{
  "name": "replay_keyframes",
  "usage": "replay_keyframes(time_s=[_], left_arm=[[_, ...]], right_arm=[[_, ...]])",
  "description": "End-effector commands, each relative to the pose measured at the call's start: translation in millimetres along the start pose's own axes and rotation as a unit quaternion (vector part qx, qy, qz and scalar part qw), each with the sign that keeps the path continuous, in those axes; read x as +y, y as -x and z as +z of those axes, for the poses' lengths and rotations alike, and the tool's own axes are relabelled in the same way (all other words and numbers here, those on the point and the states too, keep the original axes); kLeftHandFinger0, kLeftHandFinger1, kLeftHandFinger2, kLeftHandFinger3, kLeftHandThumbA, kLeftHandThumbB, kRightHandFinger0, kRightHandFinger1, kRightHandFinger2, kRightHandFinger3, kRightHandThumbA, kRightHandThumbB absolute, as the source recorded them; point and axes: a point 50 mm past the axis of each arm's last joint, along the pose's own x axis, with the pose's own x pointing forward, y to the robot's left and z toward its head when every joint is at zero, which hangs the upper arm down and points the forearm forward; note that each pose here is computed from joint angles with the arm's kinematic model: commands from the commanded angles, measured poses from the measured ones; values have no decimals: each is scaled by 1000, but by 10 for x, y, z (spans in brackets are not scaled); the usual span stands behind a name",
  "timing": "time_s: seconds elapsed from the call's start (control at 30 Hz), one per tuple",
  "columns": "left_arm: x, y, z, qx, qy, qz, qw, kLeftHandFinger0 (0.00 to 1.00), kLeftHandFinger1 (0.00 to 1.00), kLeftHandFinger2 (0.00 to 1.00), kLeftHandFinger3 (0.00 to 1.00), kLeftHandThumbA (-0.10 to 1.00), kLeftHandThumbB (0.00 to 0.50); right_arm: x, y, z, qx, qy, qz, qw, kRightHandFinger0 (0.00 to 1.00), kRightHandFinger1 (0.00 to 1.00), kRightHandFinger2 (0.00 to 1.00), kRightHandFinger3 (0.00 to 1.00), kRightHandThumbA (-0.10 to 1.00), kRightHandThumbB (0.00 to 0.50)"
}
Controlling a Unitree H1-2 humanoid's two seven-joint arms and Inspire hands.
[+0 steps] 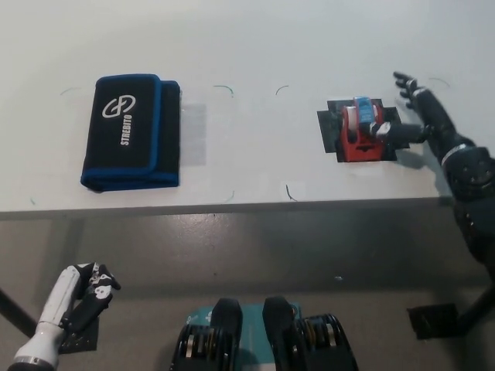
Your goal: Use the right hand to move the tape on the right hand side to the notebook on the left hand side
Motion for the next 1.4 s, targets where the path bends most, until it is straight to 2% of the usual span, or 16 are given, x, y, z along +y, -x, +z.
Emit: replay_keyframes(time_s=[0.0, 0.03, 0.1, 0.17, 0.3, 0.4, 0.63, 0.67, 0.7, 0.73, 0.87, 1.0, 1.07, 1.23, 1.27, 1.37], left_arm=[[77, -79, 115, -28, 2, 20, 999, 15, 14, 163, 294, 352, 222], [77, -80, 116, -29, 3, 19, 999, 23, 17, 164, 295, 338, 223], [75, -86, 113, -22, -3, 20, 1000, 0, 0, 143, 287, 202, 218], [78, -87, 114, -17, -21, 20, 999, 0, 0, 145, 297, 163, 217], [68, -93, 113, -18, -19, 24, 999, 0, 0, 88, 289, -45, 226], [34, -51, 89, -15, -20, 24, 999, 0, 0, 60, 306, -91, 222], [26, -34, 52, -14, -6, 23, 1000, 0, 0, 20, 293, -100, 240], [25, -38, 52, -14, -3, 23, 1000, 0, 0, 7, 285, -99, 246], [24, -39, 57, -11, -1, 23, 1000, 0, 0, 8, 278, -76, 251], [24, -38, 59, -12, 0, 23, 1000, 0, 0, 8, 276, -71, 250], [-6, -7, 39, -11, -2, 21, 1000, 13, 13, 78, 283, -25, 256], [-6, 10, 29, -14, -5, 19, 1000, 0, 0, 17, 272, 44, 269], [-1, 6, 23, -14, 3, 21, 1000, 0, 0, 0, 252, 26, 277], [-19, 2, 55, -16, -11, 22, 1000, 0, 0, 53, 274, 69, 262], [-18, 3, 67, -15, -10, 22, 1000, 33, 29, 103, 283, 149, 260], [-42, 26, 62, -15, -3, 17, 1000, 57, 39, 126, 289, 162, 244]], right_arm=[[31, -42, 140, -45, 7, 1, 999, 1000, 1000, 1000, 1000, 959, 154], [66, -30, 102, -37, 6, 5, 999, 1000, 1000, 1000, 1000, 967, 160], [154, 22, -20, -29, -7, 14, 999, 1000, 1000, 1000, 1000, 993, 169], [216, 60, -94, -25, -14, 23, 999, 1000, 1000, 1000, 1000, 1000, 165], [392, 184, -315, -18, -16, 43, 999, 1000, 1000, 1000, 1000, 1000, 134], [496, 256, -451, -10, -18, 57, 998, 1000, 1000, 1000, 1000, 999, 136], [653, 268, -454, -14, -16, 65, 998, 1000, 1000, 1000, 1000, 1000, 161], [689, 257, -428, -16, -18, 66, 998, 1000, 1000, 1000, 1000, 992, 180], [741, 240, -389, -20, -19, 72, 997, 1000, 1000, 1000, 1000, 1000, 148], [772, 228, -363, -22, -22, 75, 997, 1000, 1000, 1000, 1000, 1000, 148], [955, 197, -268, -28, -24, 88, 995, 1000, 1000, 1000, 1000, 1000, 201], [1139, 137, -116, -32, -33, 103, 994, 1000, 1000, 1000, 1000, 978, 185], [1264, 96, 21, -43, -39, 111, 992, 1000, 1000, 1000, 1000, 982, 223], [1420, 46, 210, -57, -38, 123, 990, 1000, 1000, 1000, 1000, 989, 235], [1508, 22, 330, -72, -24, 132, 988, 1000, 1000, 1000, 1000, 1000, 246], [1616, 9, 431, -77, -36, 143, 986, 1000, 1000, 1000, 1000, 983, 288]])
